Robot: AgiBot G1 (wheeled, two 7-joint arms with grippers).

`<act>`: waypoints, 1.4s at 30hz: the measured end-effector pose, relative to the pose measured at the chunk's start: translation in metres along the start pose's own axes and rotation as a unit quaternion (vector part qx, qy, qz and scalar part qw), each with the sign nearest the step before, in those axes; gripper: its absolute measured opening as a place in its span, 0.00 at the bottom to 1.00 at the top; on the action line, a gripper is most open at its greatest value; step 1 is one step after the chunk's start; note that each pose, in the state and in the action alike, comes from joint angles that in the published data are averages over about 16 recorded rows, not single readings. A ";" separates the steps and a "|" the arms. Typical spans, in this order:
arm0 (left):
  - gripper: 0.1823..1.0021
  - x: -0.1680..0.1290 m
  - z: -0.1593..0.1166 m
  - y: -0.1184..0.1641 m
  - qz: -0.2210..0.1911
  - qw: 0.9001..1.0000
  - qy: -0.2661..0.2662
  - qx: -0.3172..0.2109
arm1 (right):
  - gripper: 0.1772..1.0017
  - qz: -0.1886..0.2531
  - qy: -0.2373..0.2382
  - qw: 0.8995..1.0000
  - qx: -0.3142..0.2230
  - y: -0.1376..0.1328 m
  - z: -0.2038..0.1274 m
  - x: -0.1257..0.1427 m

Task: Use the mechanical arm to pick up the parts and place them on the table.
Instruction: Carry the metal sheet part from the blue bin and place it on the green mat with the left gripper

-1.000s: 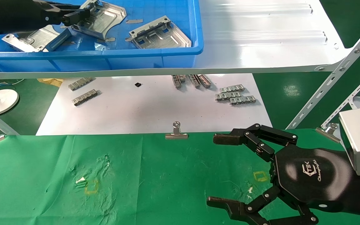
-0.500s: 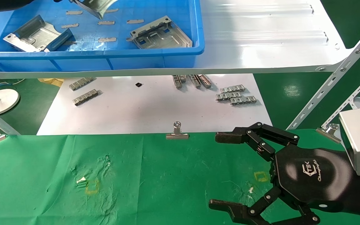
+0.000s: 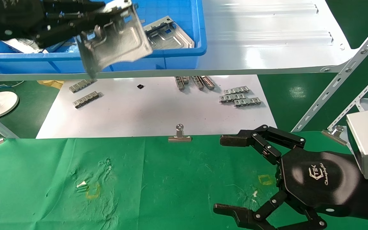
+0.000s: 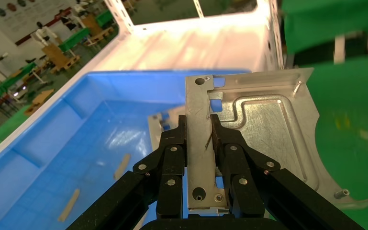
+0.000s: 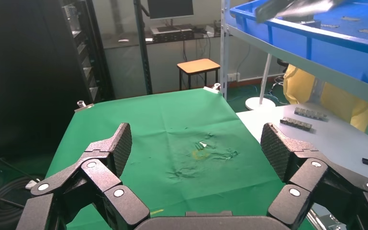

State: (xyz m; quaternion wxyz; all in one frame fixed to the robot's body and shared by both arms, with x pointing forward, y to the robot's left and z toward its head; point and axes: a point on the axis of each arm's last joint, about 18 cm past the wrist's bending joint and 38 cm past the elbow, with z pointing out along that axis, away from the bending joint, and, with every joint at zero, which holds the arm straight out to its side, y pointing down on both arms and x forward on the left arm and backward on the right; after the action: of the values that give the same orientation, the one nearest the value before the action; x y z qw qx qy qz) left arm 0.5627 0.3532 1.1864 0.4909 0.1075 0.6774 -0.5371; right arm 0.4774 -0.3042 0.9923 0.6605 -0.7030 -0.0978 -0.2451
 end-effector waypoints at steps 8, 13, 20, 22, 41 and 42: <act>0.11 0.048 -0.030 0.033 0.069 0.995 0.054 -0.046 | 1.00 0.000 0.000 1.000 0.000 0.000 0.000 0.000; 0.11 0.085 -0.041 0.072 0.081 0.988 0.099 -0.083 | 1.00 0.000 0.000 1.000 0.000 0.000 0.000 0.000; 0.11 0.119 -0.044 0.135 0.081 0.978 0.139 -0.132 | 1.00 0.000 0.000 1.000 0.000 0.000 0.000 0.000; 0.11 0.127 -0.042 0.151 0.082 0.976 0.148 -0.141 | 1.00 0.000 0.000 1.000 0.000 0.000 0.000 0.000; 0.15 0.144 -0.037 0.210 0.077 0.969 0.153 -0.178 | 1.00 0.000 0.000 1.000 0.000 0.000 0.000 0.000; 0.15 0.143 -0.037 0.210 0.074 0.970 0.150 -0.177 | 1.00 0.000 0.000 1.000 0.000 0.000 0.000 0.000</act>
State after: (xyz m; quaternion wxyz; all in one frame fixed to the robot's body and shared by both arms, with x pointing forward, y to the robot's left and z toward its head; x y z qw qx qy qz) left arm 0.6128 0.4137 0.9417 0.4332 0.1478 0.8180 -0.3483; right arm 0.4774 -0.3042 0.9923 0.6605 -0.7030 -0.0978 -0.2451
